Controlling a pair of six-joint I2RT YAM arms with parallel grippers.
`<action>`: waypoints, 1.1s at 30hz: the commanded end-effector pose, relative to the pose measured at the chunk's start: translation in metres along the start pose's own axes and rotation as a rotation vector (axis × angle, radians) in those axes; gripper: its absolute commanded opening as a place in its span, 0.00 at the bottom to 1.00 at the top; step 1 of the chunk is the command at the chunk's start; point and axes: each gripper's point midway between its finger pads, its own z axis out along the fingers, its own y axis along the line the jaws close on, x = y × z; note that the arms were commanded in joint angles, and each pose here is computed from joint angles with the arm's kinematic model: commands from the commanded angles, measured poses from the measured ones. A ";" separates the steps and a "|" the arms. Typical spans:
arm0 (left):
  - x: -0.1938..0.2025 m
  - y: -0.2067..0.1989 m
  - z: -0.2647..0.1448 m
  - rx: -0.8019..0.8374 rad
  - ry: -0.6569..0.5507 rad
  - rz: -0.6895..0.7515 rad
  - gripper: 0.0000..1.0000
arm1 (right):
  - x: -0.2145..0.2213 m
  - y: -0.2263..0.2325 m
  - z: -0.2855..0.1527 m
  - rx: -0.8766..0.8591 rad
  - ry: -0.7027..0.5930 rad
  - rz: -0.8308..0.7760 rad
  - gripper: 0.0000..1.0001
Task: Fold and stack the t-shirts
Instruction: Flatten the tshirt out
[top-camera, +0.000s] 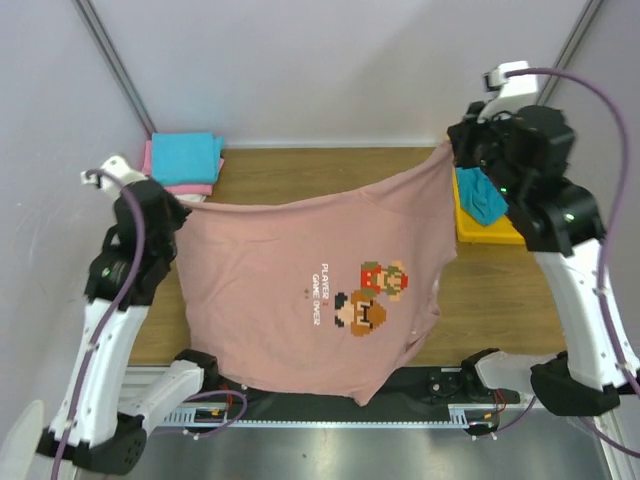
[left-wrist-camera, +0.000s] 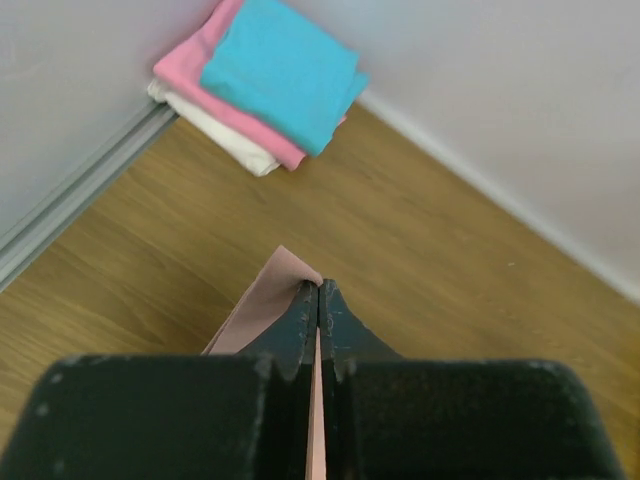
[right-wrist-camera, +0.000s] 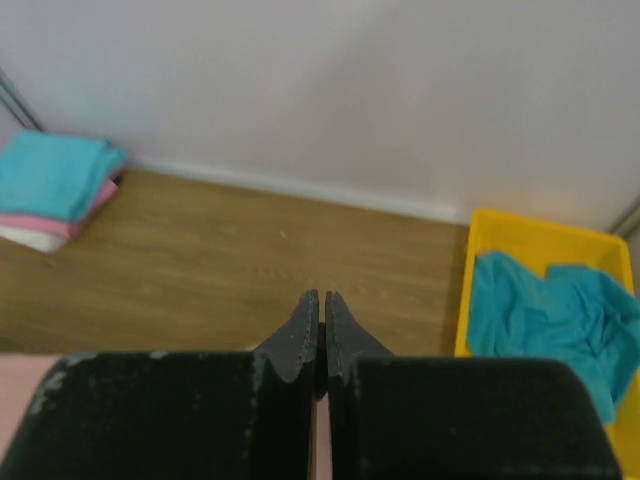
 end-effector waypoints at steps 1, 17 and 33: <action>-0.008 -0.011 0.031 -0.036 -0.086 -0.042 0.00 | -0.007 -0.008 0.029 0.051 -0.101 -0.014 0.00; 0.054 -0.057 0.184 -0.104 0.023 0.068 0.01 | 0.041 -0.030 0.197 0.067 -0.039 0.036 0.00; 0.086 -0.064 0.258 -0.088 0.087 0.055 0.00 | 0.099 -0.040 0.299 0.035 0.054 0.065 0.00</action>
